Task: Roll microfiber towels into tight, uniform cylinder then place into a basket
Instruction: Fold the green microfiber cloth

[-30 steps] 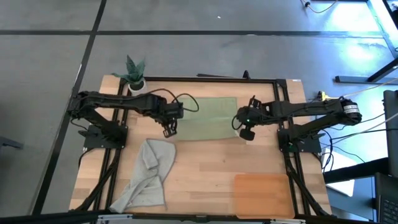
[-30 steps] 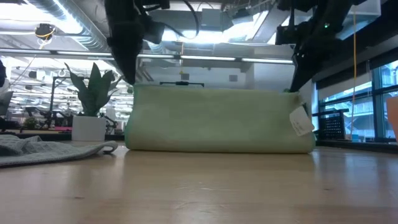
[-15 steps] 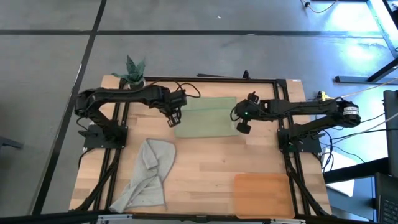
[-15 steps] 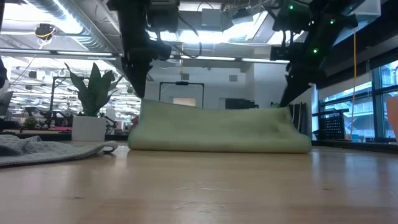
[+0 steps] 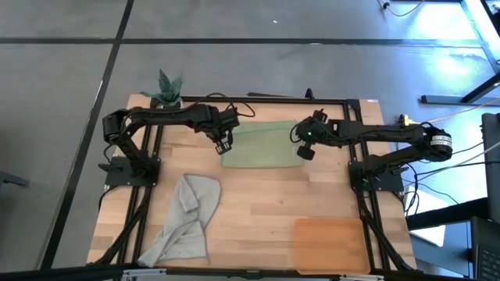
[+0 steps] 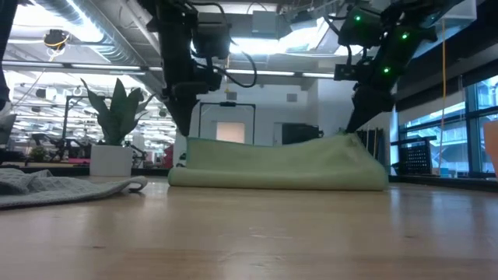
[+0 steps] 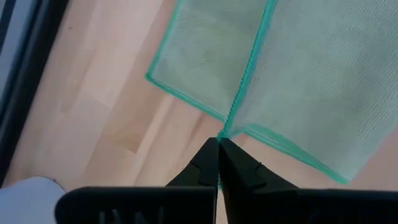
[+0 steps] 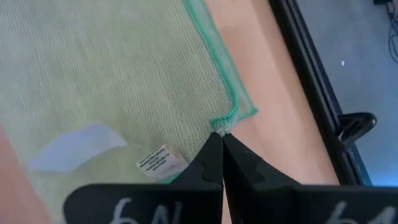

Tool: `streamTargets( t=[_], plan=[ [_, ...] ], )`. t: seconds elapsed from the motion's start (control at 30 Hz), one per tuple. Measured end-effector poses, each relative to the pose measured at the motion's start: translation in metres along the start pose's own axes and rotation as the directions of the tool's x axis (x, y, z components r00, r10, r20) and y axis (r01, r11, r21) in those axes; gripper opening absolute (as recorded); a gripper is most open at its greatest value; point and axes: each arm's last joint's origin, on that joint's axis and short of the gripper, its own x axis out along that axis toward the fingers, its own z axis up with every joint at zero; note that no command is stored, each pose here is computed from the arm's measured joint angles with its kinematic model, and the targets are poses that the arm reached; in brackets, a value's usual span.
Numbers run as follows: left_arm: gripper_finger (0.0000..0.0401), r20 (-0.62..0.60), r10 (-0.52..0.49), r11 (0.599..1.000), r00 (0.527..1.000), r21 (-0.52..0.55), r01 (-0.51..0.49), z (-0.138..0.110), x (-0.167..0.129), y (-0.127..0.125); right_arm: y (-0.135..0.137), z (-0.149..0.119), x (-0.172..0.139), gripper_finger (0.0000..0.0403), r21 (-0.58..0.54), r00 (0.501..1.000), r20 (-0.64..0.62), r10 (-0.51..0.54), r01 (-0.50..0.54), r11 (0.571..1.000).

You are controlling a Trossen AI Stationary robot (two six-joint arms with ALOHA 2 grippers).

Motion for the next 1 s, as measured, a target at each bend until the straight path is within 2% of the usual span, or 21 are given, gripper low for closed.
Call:
streamTargets(
  t=[0.33, 0.47, 0.63, 1.0],
  plan=[
    [0.0, 0.064, 0.013, 1.0, 0.998, -0.019, -0.012, 0.008, 0.002, 0.01, -0.005, 0.004, 0.019, 0.0, 0.016, 1.0, -0.01, -0.026, 0.026, 1.0],
    [0.0, 0.064, 0.015, 1.0, 0.998, -0.025, -0.014, 0.008, 0.003, 0.012, -0.004, 0.003, 0.028, 0.0, 0.005, 0.999, -0.046, -0.027, 0.027, 1.0],
    [0.0, 0.068, 0.033, 0.999, 0.997, -0.033, -0.031, 0.009, 0.003, 0.013, -0.002, 0.005, 0.035, 0.0003, 0.012, 0.999, -0.034, -0.029, 0.029, 1.0],
    [0.0004, 0.087, 0.06, 0.997, 0.994, -0.045, -0.056, 0.011, 0.003, 0.015, -0.002, 0.006, 0.037, 0.0065, 0.014, 0.999, -0.031, -0.028, 0.029, 0.999]
  ],
)
